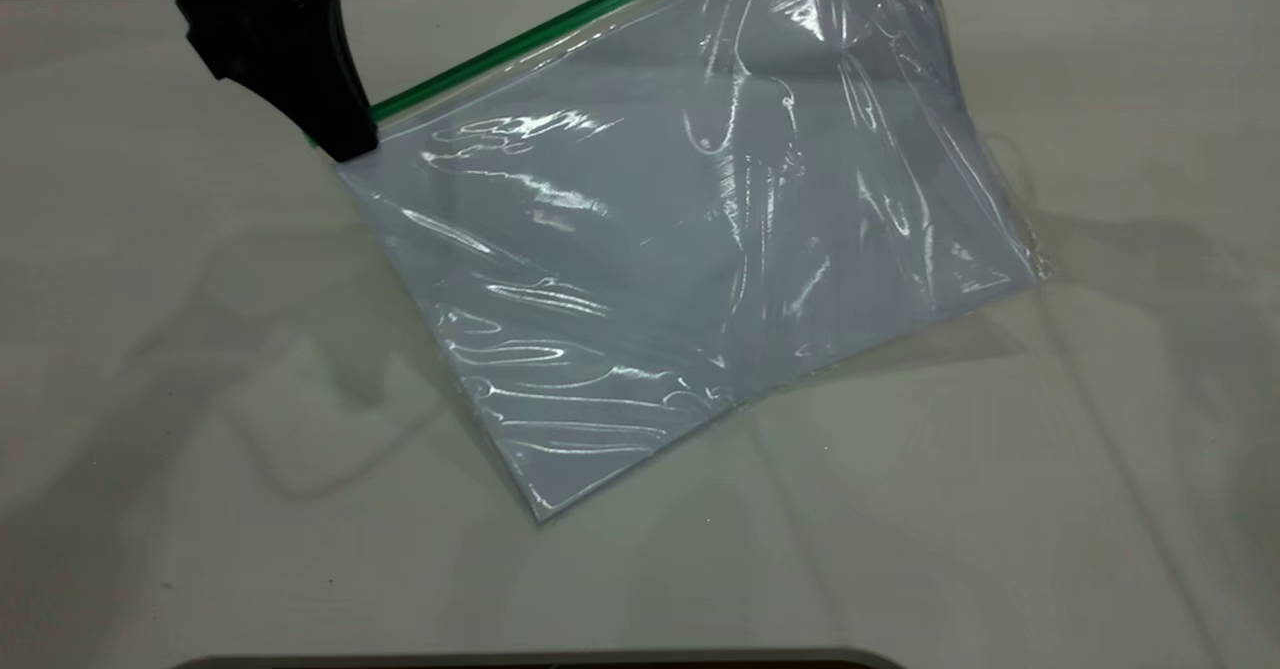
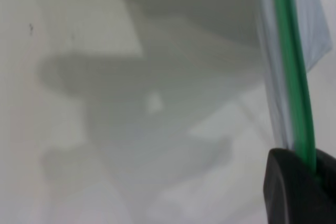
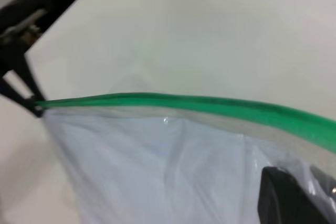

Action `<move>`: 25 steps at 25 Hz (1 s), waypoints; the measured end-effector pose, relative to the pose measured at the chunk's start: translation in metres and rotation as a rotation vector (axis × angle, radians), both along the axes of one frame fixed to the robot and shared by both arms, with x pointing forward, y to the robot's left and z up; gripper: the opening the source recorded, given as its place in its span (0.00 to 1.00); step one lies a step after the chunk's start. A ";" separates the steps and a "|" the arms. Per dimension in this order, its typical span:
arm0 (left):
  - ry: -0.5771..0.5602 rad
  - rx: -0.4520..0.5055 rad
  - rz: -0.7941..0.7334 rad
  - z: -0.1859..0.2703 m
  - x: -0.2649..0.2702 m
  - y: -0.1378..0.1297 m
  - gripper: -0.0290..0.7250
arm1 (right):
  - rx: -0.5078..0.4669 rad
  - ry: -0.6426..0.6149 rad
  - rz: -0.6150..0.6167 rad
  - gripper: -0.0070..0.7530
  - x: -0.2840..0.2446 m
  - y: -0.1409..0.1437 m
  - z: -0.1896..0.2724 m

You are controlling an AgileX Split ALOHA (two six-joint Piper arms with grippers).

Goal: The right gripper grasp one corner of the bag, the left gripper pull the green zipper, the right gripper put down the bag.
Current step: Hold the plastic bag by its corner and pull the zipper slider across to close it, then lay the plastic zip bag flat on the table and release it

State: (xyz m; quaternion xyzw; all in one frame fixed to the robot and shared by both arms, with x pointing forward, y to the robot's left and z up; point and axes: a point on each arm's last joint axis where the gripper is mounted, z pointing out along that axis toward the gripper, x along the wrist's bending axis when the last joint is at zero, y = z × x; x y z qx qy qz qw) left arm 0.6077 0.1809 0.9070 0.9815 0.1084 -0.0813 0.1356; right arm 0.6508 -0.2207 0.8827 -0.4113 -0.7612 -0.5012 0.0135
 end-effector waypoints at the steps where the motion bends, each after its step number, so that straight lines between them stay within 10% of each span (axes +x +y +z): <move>1: 0.000 0.005 -0.002 0.000 0.000 0.000 0.10 | -0.010 0.000 -0.014 0.06 0.001 -0.001 -0.001; 14: -0.012 -0.015 0.020 0.000 0.002 -0.002 0.14 | -0.055 0.002 -0.087 0.21 0.006 -0.007 -0.004; 25: -0.075 -0.091 0.226 0.000 0.013 -0.008 0.68 | -0.136 0.031 -0.287 0.78 0.016 -0.032 -0.008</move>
